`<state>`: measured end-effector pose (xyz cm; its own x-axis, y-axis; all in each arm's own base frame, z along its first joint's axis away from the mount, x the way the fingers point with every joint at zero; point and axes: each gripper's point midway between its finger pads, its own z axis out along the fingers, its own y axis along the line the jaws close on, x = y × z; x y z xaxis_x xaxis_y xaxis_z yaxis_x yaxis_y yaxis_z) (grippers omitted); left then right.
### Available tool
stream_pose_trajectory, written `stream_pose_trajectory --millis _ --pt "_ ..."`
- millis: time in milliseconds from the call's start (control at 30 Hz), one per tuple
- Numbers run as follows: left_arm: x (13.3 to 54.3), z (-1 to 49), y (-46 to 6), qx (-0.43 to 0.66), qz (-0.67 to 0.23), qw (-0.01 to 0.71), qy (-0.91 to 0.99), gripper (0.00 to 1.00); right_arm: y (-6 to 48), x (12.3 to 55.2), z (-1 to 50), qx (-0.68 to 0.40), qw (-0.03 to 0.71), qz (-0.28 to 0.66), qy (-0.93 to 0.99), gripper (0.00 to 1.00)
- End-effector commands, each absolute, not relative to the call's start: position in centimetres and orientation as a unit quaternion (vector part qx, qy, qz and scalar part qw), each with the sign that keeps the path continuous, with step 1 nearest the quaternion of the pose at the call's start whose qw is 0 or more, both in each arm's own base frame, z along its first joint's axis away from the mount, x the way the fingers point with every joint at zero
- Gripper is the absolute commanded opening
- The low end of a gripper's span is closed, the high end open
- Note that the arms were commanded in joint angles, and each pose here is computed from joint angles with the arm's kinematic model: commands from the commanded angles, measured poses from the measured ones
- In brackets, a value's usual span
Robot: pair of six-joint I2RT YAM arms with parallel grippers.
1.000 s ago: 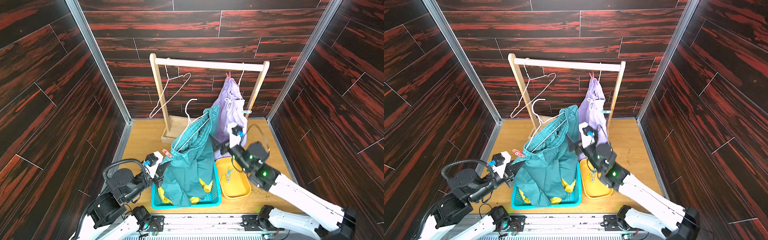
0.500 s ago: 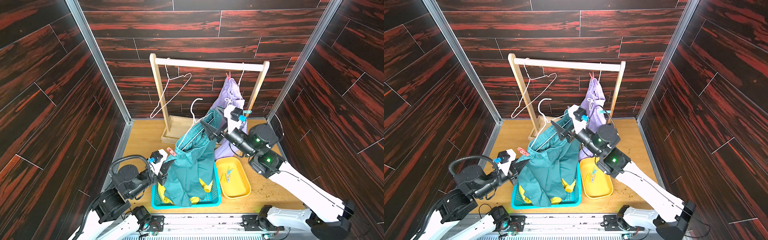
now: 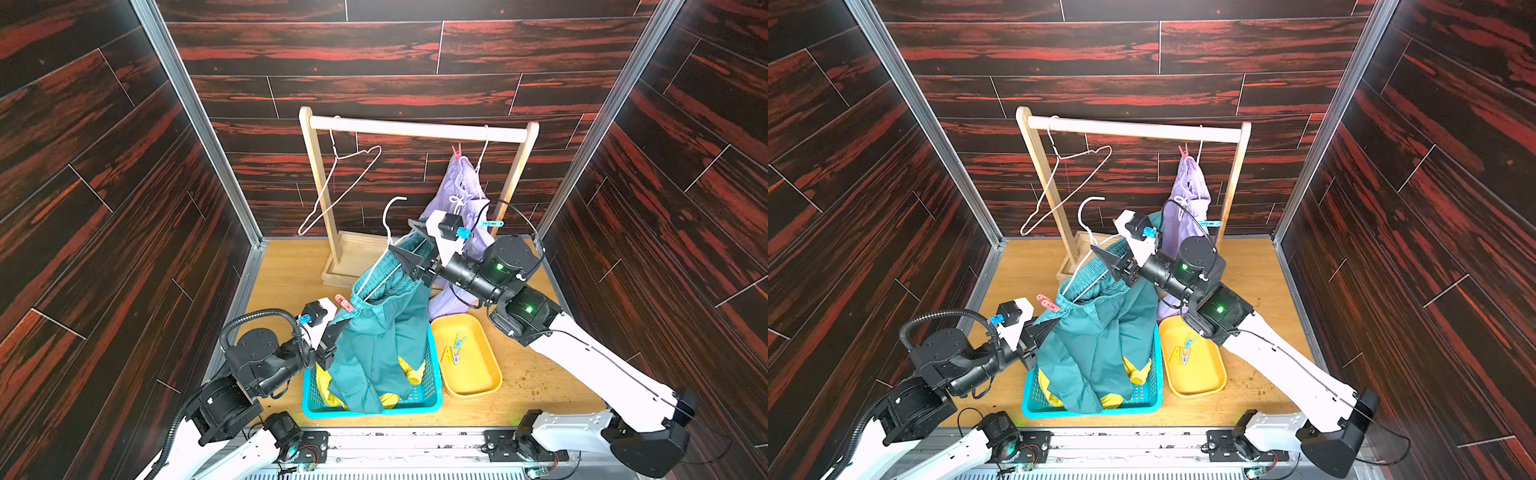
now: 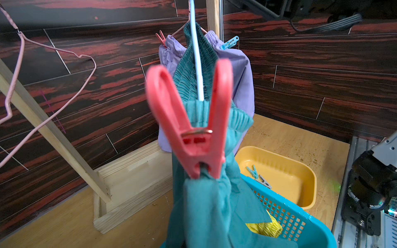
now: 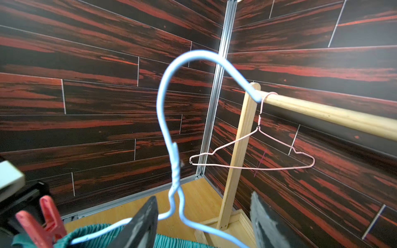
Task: Remove the clothespins securing shorts to the hanger
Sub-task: Remove the clothespin from the hanger.
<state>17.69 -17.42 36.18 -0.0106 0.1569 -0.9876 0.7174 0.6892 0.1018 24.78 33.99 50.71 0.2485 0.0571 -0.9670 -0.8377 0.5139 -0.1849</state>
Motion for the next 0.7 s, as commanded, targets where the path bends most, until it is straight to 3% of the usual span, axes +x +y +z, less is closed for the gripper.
stream_pose_trajectory --millis 0,667 --pt "17.7 38.5 -17.7 0.317 -0.237 0.655 0.643 0.0 34.9 24.3 51.3 -0.386 0.689 0.335 0.514 0.64" --pt "17.6 38.6 -17.9 0.319 -0.242 0.653 0.642 0.0 37.3 24.7 51.4 -0.393 0.67 0.354 0.521 0.49"
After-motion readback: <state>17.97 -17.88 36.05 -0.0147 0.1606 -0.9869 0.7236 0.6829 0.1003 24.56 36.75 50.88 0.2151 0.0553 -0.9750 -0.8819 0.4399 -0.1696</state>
